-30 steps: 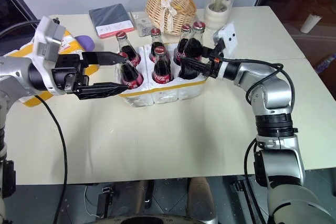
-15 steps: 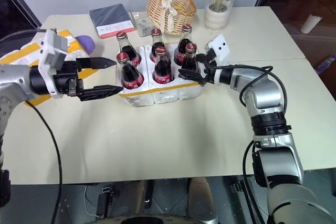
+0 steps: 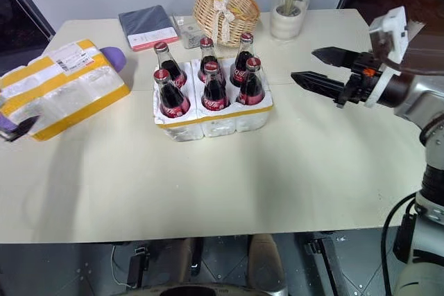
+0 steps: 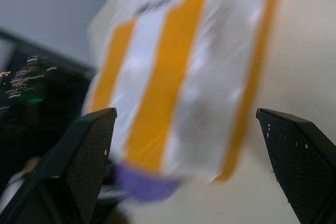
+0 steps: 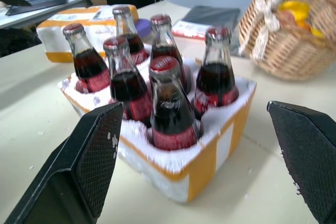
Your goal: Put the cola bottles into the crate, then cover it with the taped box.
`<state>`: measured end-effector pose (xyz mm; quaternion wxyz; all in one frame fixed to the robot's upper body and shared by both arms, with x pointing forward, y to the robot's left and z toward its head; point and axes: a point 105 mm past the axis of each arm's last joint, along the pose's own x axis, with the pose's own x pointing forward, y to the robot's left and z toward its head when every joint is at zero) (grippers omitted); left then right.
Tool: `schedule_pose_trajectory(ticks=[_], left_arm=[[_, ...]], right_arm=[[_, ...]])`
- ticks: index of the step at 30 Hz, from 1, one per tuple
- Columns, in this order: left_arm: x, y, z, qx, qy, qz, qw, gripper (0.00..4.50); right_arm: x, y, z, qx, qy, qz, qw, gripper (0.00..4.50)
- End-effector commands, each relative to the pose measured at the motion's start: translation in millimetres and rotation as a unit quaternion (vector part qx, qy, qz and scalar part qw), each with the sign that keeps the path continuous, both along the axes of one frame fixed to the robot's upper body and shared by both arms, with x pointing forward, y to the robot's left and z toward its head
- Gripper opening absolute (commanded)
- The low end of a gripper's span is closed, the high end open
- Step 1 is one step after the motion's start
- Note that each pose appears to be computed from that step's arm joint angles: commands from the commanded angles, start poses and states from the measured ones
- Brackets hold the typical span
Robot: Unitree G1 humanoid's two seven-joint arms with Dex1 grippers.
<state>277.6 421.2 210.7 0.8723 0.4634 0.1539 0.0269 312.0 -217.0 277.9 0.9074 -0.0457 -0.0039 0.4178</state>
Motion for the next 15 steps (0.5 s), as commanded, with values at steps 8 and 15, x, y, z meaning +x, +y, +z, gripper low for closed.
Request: schedule_pose_trajectory(ticks=[8,15], left_arm=[[28.3,45.3,-62.6,0.139,0.043,0.073,0.987,4.50],[63.2,28.7,-74.7,0.140,0.031,0.082,0.986,4.50]], right_arm=[[-3.9,-20.7,18.9,-0.015,-0.036,-0.039,0.998,4.46],[-15.9,-38.4,30.1,-0.030,-0.043,-0.072,0.996,4.46]])
